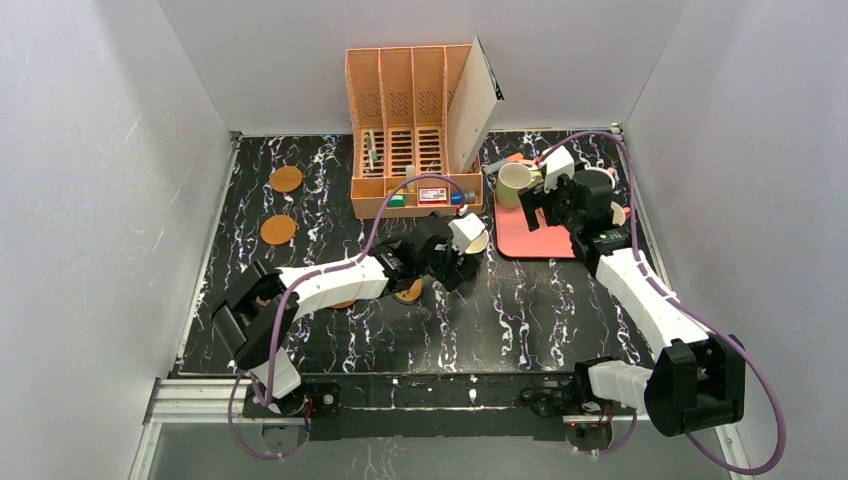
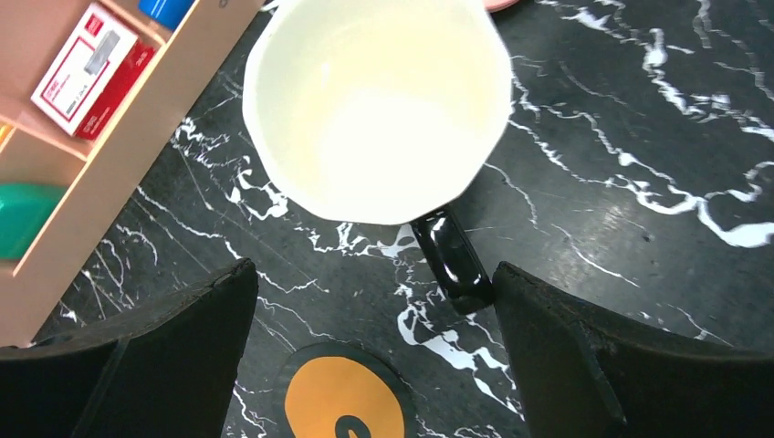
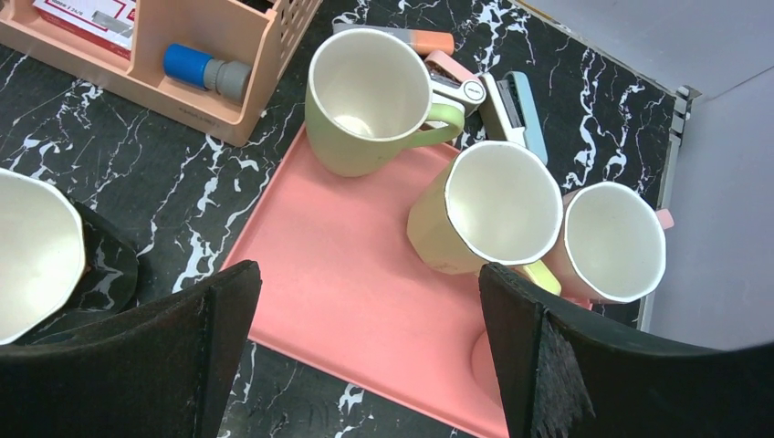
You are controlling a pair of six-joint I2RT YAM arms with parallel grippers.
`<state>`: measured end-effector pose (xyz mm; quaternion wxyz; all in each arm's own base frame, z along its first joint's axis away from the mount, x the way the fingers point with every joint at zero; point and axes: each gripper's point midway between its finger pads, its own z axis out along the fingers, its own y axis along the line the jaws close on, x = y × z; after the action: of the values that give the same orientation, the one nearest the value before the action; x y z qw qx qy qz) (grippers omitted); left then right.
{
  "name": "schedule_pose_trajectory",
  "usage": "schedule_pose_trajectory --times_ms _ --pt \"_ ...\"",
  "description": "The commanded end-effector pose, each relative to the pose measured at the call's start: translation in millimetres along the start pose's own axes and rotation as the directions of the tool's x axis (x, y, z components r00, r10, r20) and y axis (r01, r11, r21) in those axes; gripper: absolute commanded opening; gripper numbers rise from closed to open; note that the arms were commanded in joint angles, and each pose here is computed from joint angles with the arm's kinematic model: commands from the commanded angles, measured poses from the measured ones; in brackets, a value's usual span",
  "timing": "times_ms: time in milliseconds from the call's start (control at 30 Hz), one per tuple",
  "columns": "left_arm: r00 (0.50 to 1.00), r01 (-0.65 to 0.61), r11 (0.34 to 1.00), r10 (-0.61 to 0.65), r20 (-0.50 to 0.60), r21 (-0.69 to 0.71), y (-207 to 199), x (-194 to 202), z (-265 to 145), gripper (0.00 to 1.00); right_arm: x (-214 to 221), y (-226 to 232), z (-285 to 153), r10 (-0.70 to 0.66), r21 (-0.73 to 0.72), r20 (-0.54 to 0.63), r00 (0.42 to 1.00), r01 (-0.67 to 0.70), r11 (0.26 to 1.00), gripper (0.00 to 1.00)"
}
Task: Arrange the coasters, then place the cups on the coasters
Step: Pick up the cup at the center of the board.
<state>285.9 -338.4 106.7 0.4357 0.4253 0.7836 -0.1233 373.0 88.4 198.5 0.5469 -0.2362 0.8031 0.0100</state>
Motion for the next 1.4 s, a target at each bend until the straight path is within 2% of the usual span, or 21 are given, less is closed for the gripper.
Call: schedule_pose_trajectory --times_ms 0,100,233,367,567,700,1033,1133,1300,1367 --pt "0.999 0.036 0.990 -0.031 0.043 -0.136 23 -17 1 0.98 -8 -9 1 -0.018 0.041 0.044 0.999 0.016 0.999 0.98" --pt "0.998 0.034 0.981 -0.024 0.058 -0.190 33 -18 -2 0.90 -7 -9 1 -0.018 0.039 0.040 0.999 0.016 0.999 0.98" --pt "0.997 0.040 0.969 -0.021 0.078 -0.243 47 -21 -8 0.89 -5 -8 3 -0.017 0.036 0.035 0.999 0.016 0.999 0.98" --pt "0.997 0.018 0.982 -0.003 0.082 -0.187 43 -26 -9 0.89 -4 -8 3 -0.017 0.035 0.032 0.999 0.016 0.999 0.98" --pt "0.999 -0.033 0.999 0.034 0.030 -0.037 24 -25 4 0.89 -6 -9 1 -0.021 0.040 0.039 0.999 0.020 0.999 0.98" --pt "1.000 -0.007 1.000 0.007 0.029 0.019 23 -26 10 0.82 -6 -8 1 -0.025 0.035 0.039 0.999 0.024 0.999 0.98" --pt "0.999 0.030 0.998 -0.031 0.019 0.060 28 -22 19 0.75 -8 -6 -1 -0.027 0.028 0.050 0.998 0.026 0.999 0.98" --pt "0.999 0.038 0.996 -0.039 0.016 0.086 24 -20 21 0.67 -8 -7 -1 -0.027 0.028 0.050 0.998 0.026 0.999 0.98" --pt "0.999 0.042 0.996 -0.043 0.009 0.084 24 -15 25 0.66 -8 -6 -1 -0.028 0.025 0.050 0.998 0.027 0.999 0.98" --pt "0.999 0.045 0.996 -0.046 0.015 0.081 25 -16 25 0.62 -8 -6 -1 -0.029 0.024 0.049 0.998 0.028 0.999 0.98"
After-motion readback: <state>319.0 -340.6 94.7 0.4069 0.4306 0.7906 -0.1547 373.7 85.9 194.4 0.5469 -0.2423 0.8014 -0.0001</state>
